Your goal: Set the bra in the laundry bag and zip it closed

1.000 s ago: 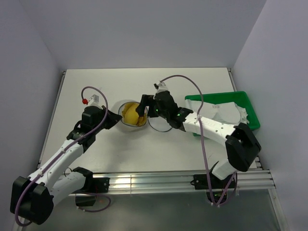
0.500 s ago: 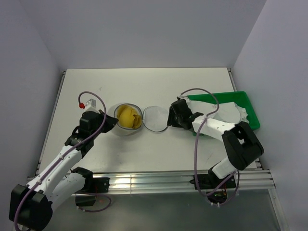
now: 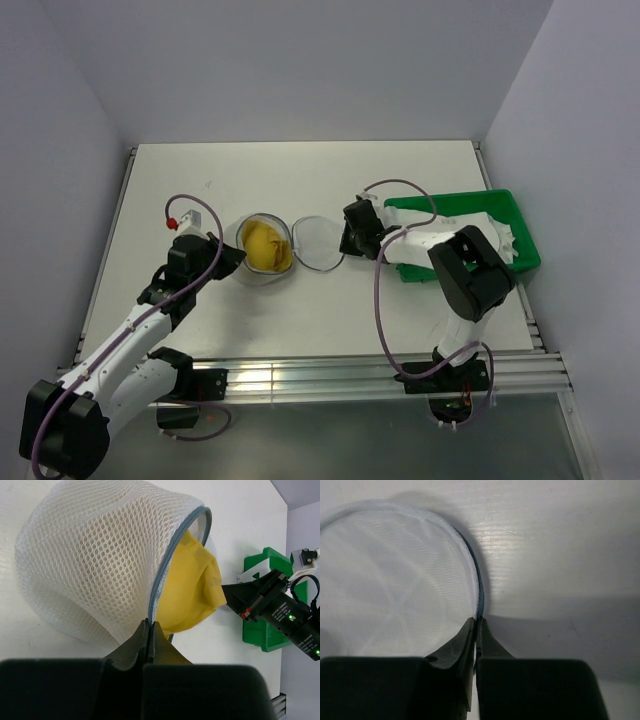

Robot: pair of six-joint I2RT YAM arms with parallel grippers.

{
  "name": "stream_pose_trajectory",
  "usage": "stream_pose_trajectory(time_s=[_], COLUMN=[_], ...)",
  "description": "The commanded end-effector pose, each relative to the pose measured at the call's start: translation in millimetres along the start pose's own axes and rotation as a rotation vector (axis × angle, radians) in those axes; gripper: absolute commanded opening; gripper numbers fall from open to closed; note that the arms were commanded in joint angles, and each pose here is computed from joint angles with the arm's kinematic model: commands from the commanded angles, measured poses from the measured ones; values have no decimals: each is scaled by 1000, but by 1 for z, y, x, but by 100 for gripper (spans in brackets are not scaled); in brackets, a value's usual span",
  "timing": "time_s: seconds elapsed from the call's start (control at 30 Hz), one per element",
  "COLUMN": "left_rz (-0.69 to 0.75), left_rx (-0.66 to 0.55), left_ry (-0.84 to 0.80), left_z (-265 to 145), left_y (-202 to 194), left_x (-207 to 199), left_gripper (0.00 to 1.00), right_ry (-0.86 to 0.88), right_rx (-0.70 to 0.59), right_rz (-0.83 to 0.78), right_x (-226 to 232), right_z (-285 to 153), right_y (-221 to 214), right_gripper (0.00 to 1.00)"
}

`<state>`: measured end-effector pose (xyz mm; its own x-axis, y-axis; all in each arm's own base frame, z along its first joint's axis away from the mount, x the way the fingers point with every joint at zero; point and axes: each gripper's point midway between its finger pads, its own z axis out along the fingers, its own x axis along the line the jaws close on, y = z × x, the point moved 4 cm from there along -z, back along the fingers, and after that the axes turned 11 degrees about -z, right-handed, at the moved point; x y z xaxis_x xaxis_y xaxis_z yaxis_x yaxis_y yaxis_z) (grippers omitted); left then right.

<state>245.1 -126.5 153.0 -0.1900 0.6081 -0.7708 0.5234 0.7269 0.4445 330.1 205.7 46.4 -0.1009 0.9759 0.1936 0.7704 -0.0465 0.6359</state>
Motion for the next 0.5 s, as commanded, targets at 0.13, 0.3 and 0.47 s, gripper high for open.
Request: stream_pose_trajectory(time_s=[0.13, 0.3, 0.47], left_rz=[-18, 22, 29], left_rx=[-29, -100, -124], left_ry=[-172, -219, -200], left_z=[-16, -32, -30], left_y=[21, 49, 56], left_x=[-49, -84, -86], left_gripper=[0, 0, 0], right_ry=[39, 94, 163], right_rx=[-283, -529, -669], right_rz=[6, -146, -207], right_x=[14, 49, 86], right_z=[-60, -192, -270], right_y=[66, 119, 143], right_gripper=[0, 0, 0])
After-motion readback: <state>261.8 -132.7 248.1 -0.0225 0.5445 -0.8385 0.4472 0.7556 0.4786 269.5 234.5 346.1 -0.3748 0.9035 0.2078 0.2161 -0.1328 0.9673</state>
